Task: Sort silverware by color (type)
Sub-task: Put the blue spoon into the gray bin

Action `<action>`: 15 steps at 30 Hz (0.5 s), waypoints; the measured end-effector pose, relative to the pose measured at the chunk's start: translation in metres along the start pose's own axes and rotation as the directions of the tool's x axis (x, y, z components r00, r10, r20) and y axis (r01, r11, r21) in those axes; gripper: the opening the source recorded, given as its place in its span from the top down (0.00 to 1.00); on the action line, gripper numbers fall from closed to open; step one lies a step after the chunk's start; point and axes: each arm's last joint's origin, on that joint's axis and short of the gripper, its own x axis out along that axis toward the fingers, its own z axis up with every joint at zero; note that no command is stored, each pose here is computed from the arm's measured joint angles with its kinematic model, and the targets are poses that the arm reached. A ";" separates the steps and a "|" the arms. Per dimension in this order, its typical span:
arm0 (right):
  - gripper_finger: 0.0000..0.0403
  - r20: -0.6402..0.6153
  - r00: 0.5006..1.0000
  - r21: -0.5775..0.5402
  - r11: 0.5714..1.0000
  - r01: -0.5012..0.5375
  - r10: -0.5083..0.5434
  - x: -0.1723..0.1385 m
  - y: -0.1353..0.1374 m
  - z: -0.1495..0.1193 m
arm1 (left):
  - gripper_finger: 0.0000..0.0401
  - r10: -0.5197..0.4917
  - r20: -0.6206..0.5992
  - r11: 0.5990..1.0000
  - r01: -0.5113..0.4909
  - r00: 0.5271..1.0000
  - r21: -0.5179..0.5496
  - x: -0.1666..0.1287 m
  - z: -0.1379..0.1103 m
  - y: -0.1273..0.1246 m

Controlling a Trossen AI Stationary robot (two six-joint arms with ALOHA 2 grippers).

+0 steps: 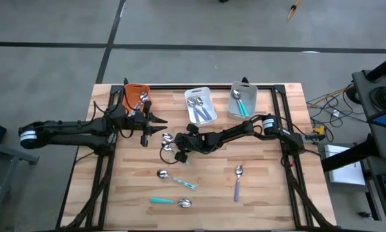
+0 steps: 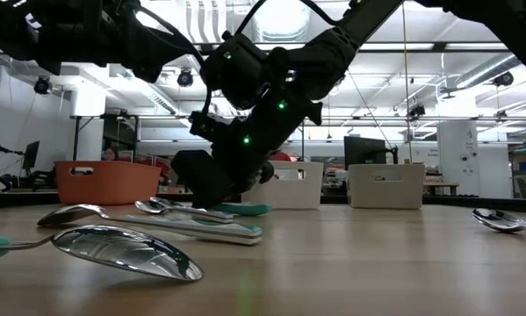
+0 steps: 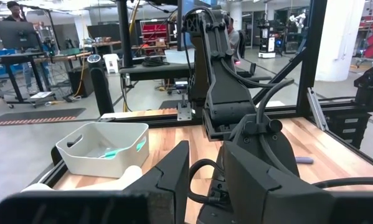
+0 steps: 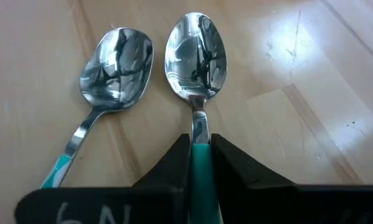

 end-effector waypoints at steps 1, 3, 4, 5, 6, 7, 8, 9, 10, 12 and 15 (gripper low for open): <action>0.92 0.000 1.000 0.004 1.000 0.000 0.000 0.000 0.000 0.000 | 0.80 0.000 0.000 1.000 0.000 1.000 0.000 0.000 0.000 0.000; 0.92 0.001 1.000 0.008 1.000 0.000 0.000 -0.001 0.000 0.001 | 0.80 0.000 0.000 1.000 0.000 1.000 0.000 0.000 0.000 0.000; 0.92 0.002 1.000 0.009 1.000 0.000 0.000 -0.001 0.000 0.001 | 0.80 0.000 0.000 1.000 0.000 1.000 0.000 0.000 0.000 0.000; 0.92 0.005 1.000 0.010 1.000 -0.001 0.001 -0.003 -0.001 0.002 | 0.80 0.000 0.000 1.000 0.000 1.000 0.000 0.000 0.000 0.000; 0.92 0.003 1.000 0.009 1.000 -0.001 0.001 -0.004 -0.001 0.003 | 0.80 0.000 0.000 1.000 0.000 1.000 0.000 0.000 0.000 0.000; 0.92 0.001 1.000 0.008 1.000 0.000 0.000 -0.005 -0.001 0.004 | 0.80 0.000 0.000 1.000 0.000 1.000 0.000 0.000 0.000 0.000; 0.92 0.004 1.000 0.009 1.000 -0.002 0.002 -0.007 -0.002 0.005 | 0.80 0.000 0.000 1.000 0.000 1.000 0.000 0.000 0.000 0.000; 0.92 0.006 1.000 0.010 1.000 -0.004 0.004 -0.008 -0.002 0.006 | 0.80 0.000 -0.001 1.000 0.000 1.000 -0.001 0.000 0.000 0.000; 0.92 0.008 1.000 0.011 1.000 -0.007 0.007 -0.010 -0.002 0.008 | 0.80 0.000 -0.001 1.000 0.000 1.000 -0.001 0.000 0.000 0.000; 0.92 0.021 1.000 0.016 1.000 -0.010 0.009 -0.015 -0.003 0.013 | 0.80 0.000 0.000 1.000 0.000 1.000 -0.001 0.000 0.000 0.000; 0.92 0.053 0.998 0.029 0.999 -0.016 0.015 -0.025 -0.005 0.023 | 0.80 0.000 0.003 1.000 0.000 1.000 -0.007 0.000 0.000 0.000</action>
